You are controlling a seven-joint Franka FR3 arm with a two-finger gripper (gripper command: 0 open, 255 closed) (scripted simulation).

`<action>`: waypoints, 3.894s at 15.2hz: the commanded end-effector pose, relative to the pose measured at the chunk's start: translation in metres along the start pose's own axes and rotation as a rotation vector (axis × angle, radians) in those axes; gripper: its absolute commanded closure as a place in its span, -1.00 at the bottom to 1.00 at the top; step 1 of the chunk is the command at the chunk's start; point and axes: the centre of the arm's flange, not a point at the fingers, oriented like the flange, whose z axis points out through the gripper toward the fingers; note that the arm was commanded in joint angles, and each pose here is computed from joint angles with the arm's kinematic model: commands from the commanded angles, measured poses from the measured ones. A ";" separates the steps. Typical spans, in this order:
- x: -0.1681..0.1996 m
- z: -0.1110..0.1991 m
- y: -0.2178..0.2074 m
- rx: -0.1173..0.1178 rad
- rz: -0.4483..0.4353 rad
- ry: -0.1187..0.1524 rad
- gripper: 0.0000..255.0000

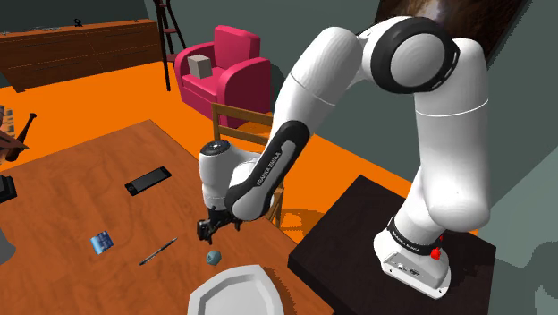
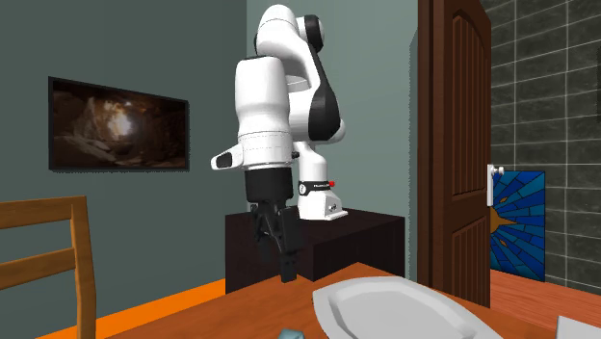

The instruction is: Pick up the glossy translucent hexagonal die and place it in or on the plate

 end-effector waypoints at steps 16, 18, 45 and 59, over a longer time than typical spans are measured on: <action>0.015 0.094 -0.043 0.009 0.016 0.002 -1.00; 0.015 0.094 -0.043 0.009 0.016 0.002 -1.00; 0.011 0.015 -0.050 0.009 0.016 0.002 1.00; -0.147 0.014 -0.058 0.009 0.016 0.002 1.00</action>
